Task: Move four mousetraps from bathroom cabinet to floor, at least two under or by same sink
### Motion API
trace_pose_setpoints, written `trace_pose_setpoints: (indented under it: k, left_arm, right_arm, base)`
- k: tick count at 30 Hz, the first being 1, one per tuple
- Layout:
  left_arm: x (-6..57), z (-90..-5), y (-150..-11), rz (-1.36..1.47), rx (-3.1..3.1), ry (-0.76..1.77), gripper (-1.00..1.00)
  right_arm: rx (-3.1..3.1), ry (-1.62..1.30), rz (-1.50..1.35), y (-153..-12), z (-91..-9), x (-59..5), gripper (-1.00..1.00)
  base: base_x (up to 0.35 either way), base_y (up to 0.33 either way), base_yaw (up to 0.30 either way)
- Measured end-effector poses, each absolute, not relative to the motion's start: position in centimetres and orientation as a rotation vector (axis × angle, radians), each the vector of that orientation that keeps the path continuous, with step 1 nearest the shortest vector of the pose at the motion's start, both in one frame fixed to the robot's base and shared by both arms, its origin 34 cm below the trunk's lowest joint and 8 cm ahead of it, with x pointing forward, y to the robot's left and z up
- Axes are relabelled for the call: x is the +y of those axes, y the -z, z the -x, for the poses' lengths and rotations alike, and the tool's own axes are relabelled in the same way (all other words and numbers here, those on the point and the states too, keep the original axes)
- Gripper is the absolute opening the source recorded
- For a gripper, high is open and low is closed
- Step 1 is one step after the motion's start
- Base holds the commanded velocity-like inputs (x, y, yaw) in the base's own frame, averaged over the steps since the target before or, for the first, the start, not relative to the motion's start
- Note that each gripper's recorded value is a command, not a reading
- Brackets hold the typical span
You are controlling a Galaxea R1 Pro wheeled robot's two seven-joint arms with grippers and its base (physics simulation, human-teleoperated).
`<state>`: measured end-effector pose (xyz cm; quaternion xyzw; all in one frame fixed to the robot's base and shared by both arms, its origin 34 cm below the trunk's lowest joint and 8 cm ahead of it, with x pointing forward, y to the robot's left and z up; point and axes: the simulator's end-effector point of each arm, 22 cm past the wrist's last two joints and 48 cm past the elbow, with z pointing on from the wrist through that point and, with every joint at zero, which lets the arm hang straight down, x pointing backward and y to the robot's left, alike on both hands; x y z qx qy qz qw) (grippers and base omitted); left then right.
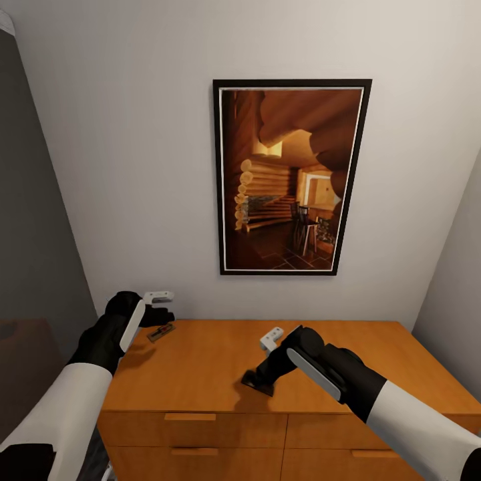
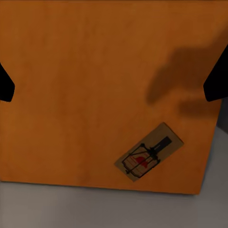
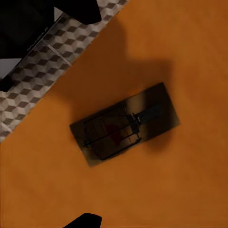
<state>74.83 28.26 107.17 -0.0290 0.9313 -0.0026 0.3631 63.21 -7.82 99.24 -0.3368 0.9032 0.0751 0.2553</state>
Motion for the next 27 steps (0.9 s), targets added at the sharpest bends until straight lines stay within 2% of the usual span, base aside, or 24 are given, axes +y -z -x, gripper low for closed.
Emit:
trace_pose_setpoints:
  k: [27]
  left_arm:
    - [27.3, -74.9, -107.4, 0.066, 2.390, 0.023, 1.00]
  right_arm:
    - [2.520, -0.251, 0.717, -99.8, -66.0, -9.8, 1.00]
  base:
    - [0.000, 0.000, 0.000]
